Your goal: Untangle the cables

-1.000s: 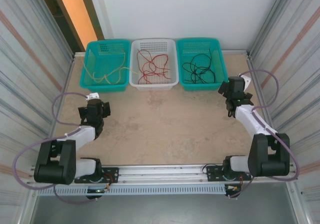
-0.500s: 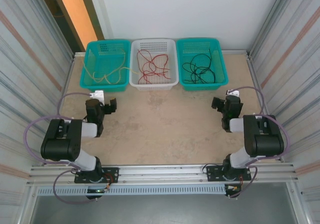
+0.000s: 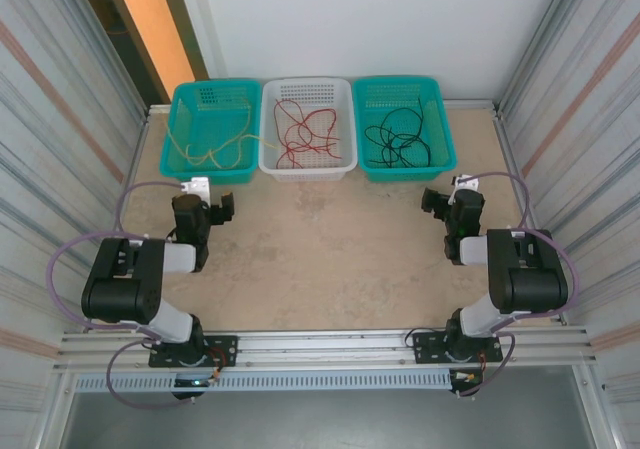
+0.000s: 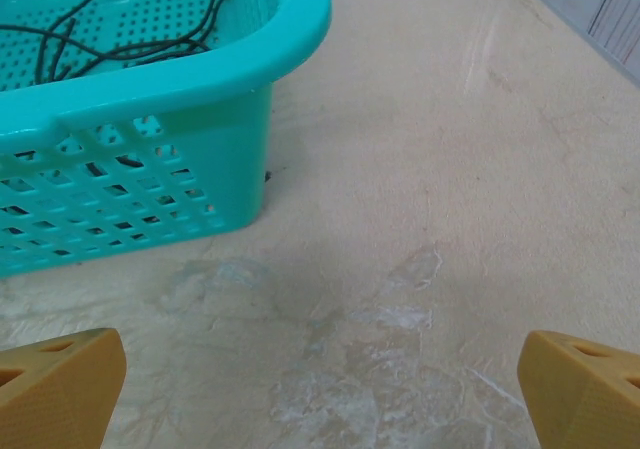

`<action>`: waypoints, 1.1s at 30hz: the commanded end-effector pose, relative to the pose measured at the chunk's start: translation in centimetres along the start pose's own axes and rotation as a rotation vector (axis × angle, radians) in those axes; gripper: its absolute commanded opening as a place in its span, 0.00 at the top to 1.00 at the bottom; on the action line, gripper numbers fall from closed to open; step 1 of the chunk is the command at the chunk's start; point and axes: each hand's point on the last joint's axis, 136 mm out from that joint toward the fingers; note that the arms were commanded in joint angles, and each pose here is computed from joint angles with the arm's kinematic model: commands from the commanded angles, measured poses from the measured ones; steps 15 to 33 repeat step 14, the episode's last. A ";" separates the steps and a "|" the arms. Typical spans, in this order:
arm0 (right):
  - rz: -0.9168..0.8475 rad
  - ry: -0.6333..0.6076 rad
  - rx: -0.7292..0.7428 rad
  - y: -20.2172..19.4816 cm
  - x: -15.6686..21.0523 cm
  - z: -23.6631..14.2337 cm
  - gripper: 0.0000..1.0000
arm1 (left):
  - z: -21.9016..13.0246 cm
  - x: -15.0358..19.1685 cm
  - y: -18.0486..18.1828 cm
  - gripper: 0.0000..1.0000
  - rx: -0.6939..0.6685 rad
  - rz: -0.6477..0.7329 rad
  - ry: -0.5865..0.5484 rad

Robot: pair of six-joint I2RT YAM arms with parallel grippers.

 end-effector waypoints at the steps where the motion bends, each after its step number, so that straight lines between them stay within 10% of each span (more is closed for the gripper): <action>1: -0.022 -0.033 -0.011 0.2 -1.0 0.1 0.01 | 0.2 -0.9 0.1 0.01 -0.021 0.017 -0.022; 33: -0.028 -0.033 -0.071 0.9 -1.1 0.1 0.01 | 0.3 -1.0 0.1 0.01 -0.013 0.011 -0.018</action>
Point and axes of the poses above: each hand's point on the last joint's axis, 136 mm out from that joint toward the fingers, its own z axis out along the fingers, its own y axis along the line the jaws close on, x = y × z, and after that the axes turned 12 degrees about -z, right-handed
